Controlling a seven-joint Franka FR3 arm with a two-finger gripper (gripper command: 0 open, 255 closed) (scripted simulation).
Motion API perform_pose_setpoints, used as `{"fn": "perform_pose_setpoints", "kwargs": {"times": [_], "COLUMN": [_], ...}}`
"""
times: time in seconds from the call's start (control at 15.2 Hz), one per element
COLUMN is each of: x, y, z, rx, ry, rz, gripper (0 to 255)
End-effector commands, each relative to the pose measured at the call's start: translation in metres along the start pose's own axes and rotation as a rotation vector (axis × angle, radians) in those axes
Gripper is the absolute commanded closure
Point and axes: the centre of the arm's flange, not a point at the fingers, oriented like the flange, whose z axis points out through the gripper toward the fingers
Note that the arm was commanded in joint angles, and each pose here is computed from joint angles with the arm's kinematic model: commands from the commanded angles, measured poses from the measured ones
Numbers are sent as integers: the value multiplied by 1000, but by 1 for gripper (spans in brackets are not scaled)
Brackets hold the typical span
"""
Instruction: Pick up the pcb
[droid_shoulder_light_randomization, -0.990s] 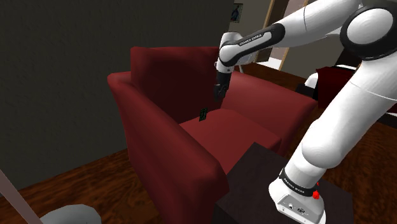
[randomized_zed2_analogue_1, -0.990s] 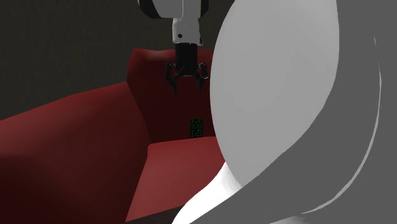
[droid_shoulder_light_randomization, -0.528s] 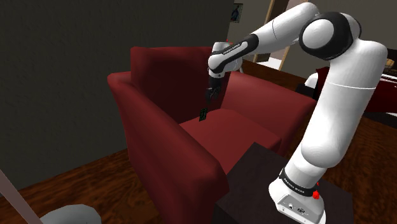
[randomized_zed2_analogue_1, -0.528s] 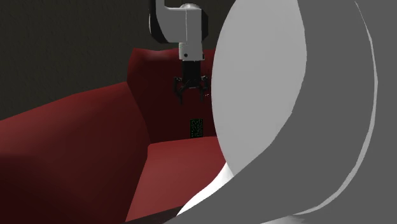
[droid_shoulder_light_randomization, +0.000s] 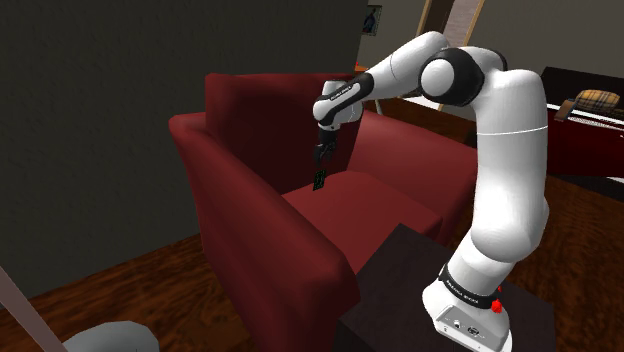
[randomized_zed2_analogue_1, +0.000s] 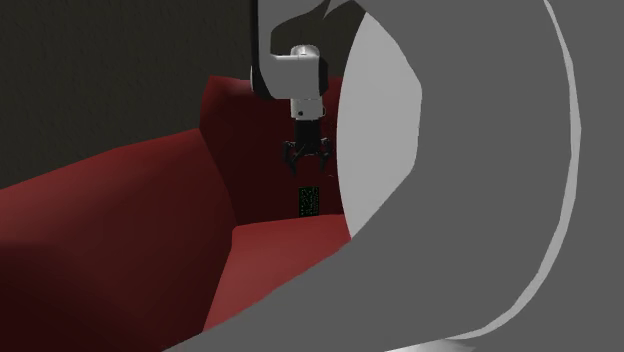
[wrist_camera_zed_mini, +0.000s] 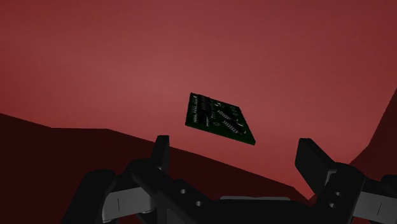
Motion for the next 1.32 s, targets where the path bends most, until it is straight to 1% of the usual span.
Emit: {"fn": "perform_pose_setpoints", "kwargs": {"times": [0.0, 0.4, 0.53, 0.59, 1.12, 1.25], "x": [9, 9, 9, 9, 9, 9], "y": [3, 3, 3, 3, 3, 3], "z": [11, 43, 46, 47, 47, 41], "rx": [-2, -2, -2, -2, -2, -2], "ry": [2, 2, 2, 2, 2, 2], "rz": [0, 0, 0, 0, 0, 0], "gripper": [0, 0, 0, 255, 255, 255]}}
